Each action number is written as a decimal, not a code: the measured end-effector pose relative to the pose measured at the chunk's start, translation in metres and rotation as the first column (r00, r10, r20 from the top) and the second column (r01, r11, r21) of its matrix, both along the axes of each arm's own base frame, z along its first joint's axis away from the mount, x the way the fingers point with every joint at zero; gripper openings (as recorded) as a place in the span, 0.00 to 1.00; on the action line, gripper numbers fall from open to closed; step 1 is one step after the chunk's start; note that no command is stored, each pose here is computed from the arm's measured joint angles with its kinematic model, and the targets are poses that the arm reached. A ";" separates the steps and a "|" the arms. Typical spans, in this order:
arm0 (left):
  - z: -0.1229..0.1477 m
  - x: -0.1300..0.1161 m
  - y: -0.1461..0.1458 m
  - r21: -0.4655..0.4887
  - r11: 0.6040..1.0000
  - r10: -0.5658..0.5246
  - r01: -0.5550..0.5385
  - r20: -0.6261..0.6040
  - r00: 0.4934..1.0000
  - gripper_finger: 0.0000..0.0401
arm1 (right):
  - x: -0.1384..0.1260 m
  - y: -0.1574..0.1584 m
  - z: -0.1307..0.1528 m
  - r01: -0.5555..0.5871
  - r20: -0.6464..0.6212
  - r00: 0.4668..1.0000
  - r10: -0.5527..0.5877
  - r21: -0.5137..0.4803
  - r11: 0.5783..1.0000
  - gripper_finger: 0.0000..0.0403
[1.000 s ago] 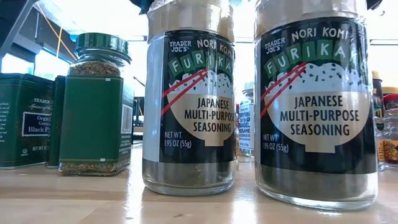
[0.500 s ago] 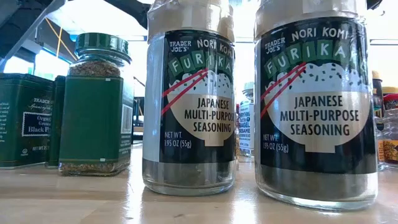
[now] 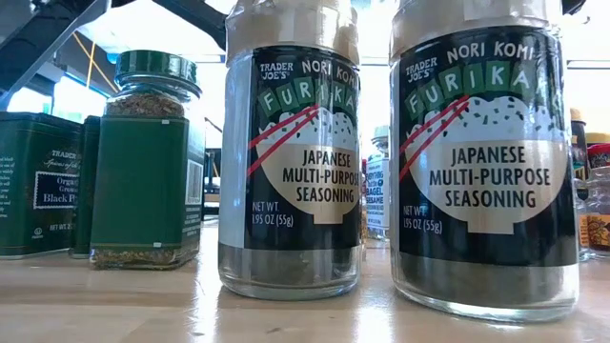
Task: Shelf spices
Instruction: Put the green seasoning bottle on the shelf and align it with the other green seasoning bottle, then put the green seasoning bottle on the shelf and align it with the other green seasoning bottles
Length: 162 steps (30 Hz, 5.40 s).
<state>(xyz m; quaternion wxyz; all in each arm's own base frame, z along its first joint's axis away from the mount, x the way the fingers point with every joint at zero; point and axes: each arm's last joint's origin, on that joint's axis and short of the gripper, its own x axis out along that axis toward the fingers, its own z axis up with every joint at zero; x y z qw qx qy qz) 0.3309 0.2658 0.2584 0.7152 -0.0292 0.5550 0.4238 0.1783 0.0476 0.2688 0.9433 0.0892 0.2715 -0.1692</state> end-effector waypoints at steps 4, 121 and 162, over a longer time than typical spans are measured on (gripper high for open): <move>0.000 -0.001 0.001 0.020 1.000 0.016 -0.016 -0.012 1.000 0.00 | 0.000 0.000 0.000 0.000 0.000 1.000 0.000 0.000 1.000 0.70; -0.018 0.034 -0.461 -0.352 -0.138 -0.987 0.926 -0.034 -0.160 0.44 | 0.000 0.000 0.001 0.031 0.020 0.999 -0.032 0.023 0.999 0.70; -0.007 0.032 -0.450 -0.383 0.254 -0.947 0.888 0.090 0.310 0.74 | 0.000 0.000 0.001 0.035 0.024 0.999 -0.036 0.030 0.999 0.70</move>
